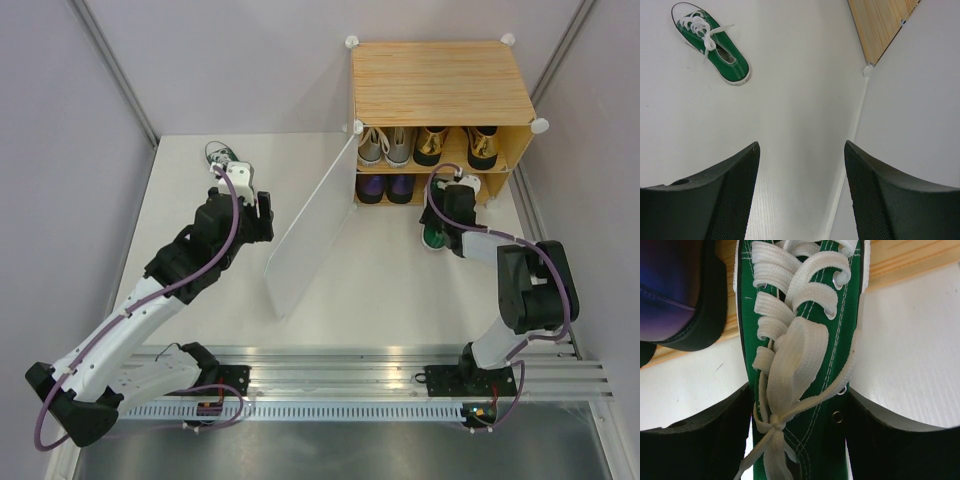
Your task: Place and organize the shoes in the shoe cabinet
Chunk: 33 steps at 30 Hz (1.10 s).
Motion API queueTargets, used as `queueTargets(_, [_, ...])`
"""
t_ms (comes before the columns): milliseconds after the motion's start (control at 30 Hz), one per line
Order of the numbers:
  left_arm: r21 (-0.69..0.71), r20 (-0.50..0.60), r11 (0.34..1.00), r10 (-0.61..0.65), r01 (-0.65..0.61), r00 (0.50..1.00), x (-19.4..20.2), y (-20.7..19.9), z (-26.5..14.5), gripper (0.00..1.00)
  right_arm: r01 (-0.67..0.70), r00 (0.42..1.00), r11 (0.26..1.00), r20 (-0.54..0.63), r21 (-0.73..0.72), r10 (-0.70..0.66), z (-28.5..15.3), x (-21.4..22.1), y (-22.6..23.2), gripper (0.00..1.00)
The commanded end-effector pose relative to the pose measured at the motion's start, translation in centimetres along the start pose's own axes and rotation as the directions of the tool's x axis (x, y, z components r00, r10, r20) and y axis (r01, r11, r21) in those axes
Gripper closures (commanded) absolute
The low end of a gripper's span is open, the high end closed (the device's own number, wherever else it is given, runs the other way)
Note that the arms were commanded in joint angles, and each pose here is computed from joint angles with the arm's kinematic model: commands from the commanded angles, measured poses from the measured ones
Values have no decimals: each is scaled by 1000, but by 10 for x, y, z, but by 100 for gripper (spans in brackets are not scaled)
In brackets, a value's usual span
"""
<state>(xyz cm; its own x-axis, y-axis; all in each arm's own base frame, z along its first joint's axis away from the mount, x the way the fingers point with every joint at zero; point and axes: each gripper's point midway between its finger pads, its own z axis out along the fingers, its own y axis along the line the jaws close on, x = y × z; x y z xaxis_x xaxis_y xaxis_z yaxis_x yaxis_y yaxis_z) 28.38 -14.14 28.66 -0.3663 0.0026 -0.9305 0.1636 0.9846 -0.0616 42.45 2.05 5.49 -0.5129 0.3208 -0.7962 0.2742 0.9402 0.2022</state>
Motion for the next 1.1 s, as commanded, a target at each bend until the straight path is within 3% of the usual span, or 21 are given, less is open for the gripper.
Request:
queueTargets(0, [19, 21, 1000, 24, -25, 999, -8, -3, 1, 28, 14, 976, 995, 219, -95, 7, 5, -74, 29, 80])
queueTargets(300, [25, 33, 999, 29, -30, 999, -11, -2, -3, 28, 55, 978, 996, 206, -75, -38, 27, -75, 31, 73])
queueTargets(333, [23, 38, 999, 28, -29, 999, -12, -2, -3, 27, 59, 979, 996, 199, -72, -43, 29, -73, 30, 70])
queueTargets(367, [22, 38, 999, 30, -31, 999, -12, -2, -3, 27, 57, 980, 996, 195, -64, -43, 30, -71, 28, 58])
queueTargets(467, [27, 31, 999, 36, -37, 999, -11, -3, -2, 27, 53, 983, 997, 181, -57, -42, 33, -70, 26, 39])
queueTargets(800, [59, 26, 997, 43, -45, 999, -9, -8, -3, 27, 18, 984, 999, 177, -33, -12, 25, -65, 19, 8])
queueTargets(1067, [75, 25, 996, 46, -47, 999, -9, -11, -3, 26, -15, 979, 999, 203, -46, 24, -2, -71, 16, 5])
